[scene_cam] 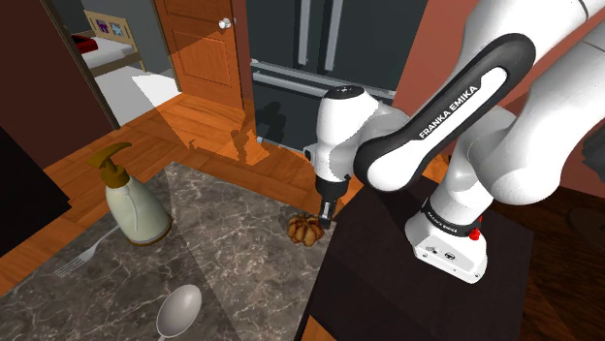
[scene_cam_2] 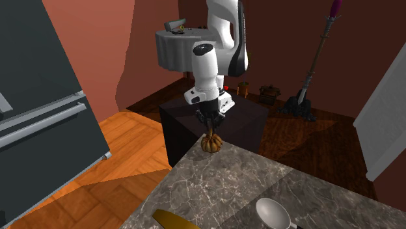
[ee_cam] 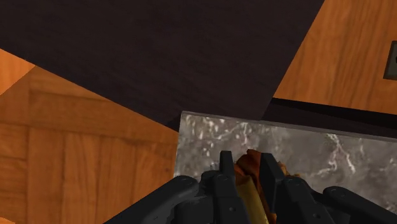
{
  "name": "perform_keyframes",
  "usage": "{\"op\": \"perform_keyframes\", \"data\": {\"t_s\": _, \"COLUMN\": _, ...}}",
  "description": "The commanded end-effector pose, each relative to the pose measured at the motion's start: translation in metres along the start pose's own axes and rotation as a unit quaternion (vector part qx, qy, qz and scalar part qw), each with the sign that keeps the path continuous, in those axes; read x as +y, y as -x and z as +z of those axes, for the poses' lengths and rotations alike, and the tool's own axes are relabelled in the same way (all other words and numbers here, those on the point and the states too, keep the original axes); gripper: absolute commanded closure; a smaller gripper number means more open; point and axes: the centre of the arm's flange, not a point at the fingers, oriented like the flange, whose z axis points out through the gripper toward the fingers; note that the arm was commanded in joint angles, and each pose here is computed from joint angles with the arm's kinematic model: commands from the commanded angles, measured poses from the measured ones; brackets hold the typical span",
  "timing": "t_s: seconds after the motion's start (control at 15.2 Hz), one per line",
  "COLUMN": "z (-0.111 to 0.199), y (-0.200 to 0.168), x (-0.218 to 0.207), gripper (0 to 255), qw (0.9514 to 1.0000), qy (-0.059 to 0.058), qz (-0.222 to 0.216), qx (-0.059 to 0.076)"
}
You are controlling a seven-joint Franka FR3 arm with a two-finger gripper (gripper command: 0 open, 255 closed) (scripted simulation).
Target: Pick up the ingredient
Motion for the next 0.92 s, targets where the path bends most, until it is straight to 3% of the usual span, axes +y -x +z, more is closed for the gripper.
{"op": "perform_keyframes", "data": {"t_s": 0.0, "z": -0.008, "y": 0.001, "x": 0.0, "gripper": 255, "qw": 1.0, "qy": 0.0, "qz": 0.0, "qx": 0.0}}
{"op": "perform_keyframes", "data": {"t_s": 0.86, "z": -0.076, "y": 0.006, "x": -0.006, "gripper": 255, "qw": 1.0, "qy": 0.0, "qz": 0.0, "qx": 0.0}}
